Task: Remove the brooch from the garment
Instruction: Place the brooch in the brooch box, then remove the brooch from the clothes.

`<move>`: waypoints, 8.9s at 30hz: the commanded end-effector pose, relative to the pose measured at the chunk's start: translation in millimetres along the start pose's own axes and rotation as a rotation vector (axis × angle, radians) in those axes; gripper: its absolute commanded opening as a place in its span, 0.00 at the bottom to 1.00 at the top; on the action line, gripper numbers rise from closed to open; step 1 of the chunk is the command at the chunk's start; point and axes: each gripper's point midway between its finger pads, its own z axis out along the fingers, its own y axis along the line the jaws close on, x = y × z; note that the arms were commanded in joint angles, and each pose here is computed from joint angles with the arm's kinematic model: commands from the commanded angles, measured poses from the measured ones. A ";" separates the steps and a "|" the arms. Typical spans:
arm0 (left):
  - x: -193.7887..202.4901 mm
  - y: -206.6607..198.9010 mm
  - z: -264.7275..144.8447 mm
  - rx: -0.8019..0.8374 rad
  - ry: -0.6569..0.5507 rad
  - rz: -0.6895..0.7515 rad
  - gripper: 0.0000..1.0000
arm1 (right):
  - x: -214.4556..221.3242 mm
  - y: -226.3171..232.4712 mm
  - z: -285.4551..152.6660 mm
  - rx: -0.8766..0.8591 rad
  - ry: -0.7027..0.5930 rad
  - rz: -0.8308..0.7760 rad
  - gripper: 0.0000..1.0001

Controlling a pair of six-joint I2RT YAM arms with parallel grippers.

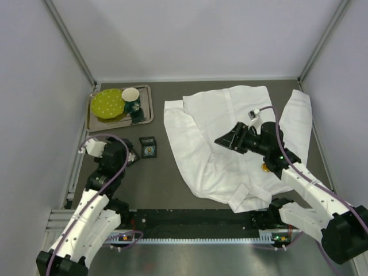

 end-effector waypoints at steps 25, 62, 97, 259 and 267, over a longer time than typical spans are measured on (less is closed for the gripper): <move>173.4 -266.1 -118.8 1.211 0.726 0.500 0.75 | -5.9 -156.1 -89.1 0.639 -0.095 0.295 0.68; 538.3 -256.3 -213.8 1.468 1.195 0.741 0.30 | 10.5 -245.7 -155.8 0.898 -0.255 0.586 0.36; 556.7 -228.5 -195.7 1.365 1.241 0.805 0.30 | 10.1 -253.4 -139.7 0.823 -0.266 0.617 0.16; 520.5 -251.8 -212.1 1.423 0.756 1.209 0.40 | -27.7 -236.9 -120.7 0.745 -0.285 0.545 0.23; 526.5 -251.3 -204.1 1.420 0.723 1.252 0.36 | -27.7 -235.7 -120.2 0.738 -0.285 0.553 0.23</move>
